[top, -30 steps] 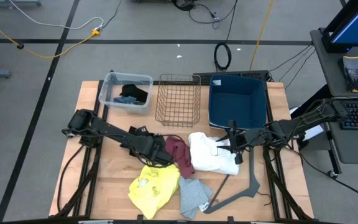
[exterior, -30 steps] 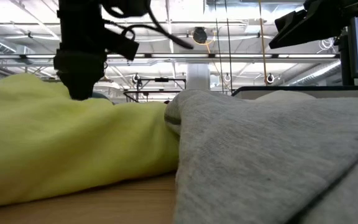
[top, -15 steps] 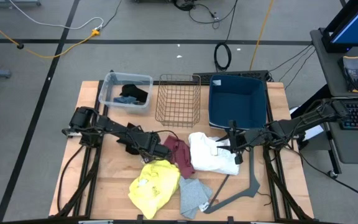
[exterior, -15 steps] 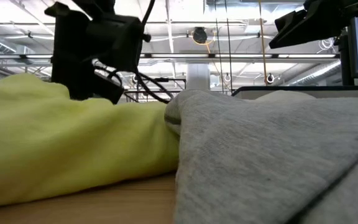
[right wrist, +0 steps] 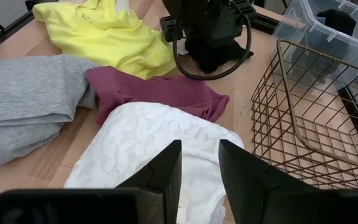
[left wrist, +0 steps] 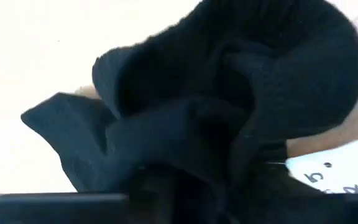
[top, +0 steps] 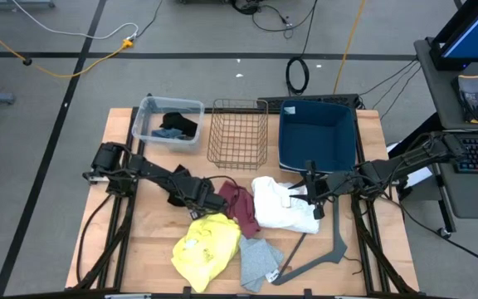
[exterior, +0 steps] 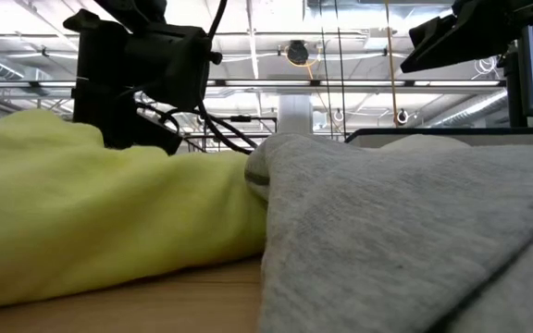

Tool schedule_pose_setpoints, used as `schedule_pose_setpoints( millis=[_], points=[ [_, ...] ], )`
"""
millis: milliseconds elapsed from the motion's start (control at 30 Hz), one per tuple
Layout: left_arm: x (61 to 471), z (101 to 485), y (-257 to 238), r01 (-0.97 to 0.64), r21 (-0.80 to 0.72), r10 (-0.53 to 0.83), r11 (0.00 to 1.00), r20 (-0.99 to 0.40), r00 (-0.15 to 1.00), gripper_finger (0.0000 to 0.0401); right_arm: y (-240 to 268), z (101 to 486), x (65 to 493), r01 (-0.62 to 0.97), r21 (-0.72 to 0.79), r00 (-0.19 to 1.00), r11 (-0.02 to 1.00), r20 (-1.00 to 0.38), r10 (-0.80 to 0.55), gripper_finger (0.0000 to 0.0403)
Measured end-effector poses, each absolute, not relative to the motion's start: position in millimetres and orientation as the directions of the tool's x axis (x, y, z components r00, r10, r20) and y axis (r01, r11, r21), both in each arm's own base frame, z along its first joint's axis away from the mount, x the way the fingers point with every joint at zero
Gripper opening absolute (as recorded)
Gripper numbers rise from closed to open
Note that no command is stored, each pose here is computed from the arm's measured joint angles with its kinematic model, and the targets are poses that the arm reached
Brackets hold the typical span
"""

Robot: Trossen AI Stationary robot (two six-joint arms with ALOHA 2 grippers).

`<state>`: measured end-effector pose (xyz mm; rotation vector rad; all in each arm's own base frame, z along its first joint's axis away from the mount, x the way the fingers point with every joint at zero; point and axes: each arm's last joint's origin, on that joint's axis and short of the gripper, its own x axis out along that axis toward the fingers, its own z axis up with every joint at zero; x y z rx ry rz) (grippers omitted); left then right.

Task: Pick & Place Cloths
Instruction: Put the black underwear into the black mesh basket

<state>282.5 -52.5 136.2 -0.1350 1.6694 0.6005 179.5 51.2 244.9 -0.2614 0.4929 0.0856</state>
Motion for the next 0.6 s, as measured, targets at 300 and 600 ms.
schedule_pose_setpoints(
  millis=[300, 600],
  points=[
    [269, 150, -55, -0.419, 0.378, 0.291, 0.826, -0.921, -0.258, 0.0018, 51, 245, 180, -0.143, -0.227, 0.878, 0.963, -0.478, 0.018, 0.0100],
    [248, 199, -63, -0.526, 0.328, 0.314, 0.785, -0.942, -0.119, 0.0009, 51, 246, 180, -0.142, -0.226, 0.882, 0.964, -0.471, 0.019, 0.0100]
  ],
)
